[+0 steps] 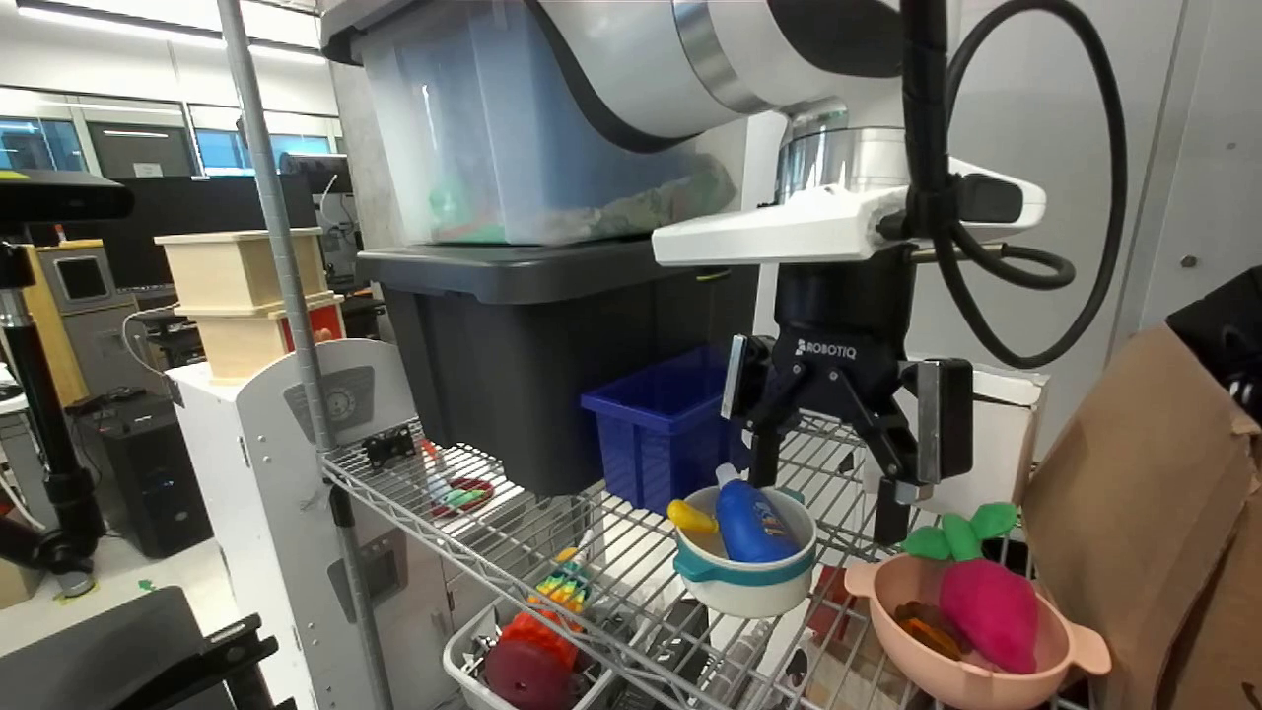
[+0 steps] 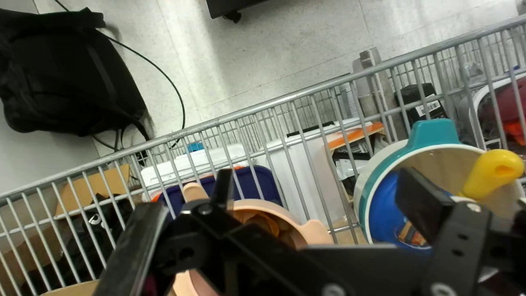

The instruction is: Move the brown doll to the left bowl

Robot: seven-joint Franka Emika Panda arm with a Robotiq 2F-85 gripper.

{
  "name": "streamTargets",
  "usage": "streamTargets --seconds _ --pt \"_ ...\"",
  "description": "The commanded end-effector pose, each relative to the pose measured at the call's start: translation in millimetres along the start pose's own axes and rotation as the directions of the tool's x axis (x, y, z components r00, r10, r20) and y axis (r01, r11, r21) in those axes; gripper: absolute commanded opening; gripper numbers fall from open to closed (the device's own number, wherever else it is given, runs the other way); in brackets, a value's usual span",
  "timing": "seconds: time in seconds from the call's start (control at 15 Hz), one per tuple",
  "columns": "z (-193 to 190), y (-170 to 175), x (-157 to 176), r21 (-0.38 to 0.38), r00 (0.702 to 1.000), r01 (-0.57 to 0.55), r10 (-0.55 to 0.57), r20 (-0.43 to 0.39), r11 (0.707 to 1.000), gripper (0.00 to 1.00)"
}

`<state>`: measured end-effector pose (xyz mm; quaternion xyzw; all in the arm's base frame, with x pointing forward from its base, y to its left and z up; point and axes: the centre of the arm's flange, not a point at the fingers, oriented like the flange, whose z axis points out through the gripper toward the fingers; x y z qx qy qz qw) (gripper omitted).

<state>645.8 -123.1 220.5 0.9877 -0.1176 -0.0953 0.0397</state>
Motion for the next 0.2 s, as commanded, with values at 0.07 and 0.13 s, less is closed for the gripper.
streamTargets --seconds 0.07,0.13 --pt "0.3 -2.6 -1.2 0.002 1.000 0.010 -0.010 0.003 1.000 1.00" --pt "0.4 -3.4 -1.7 0.003 1.000 0.012 -0.012 0.004 1.000 1.00"
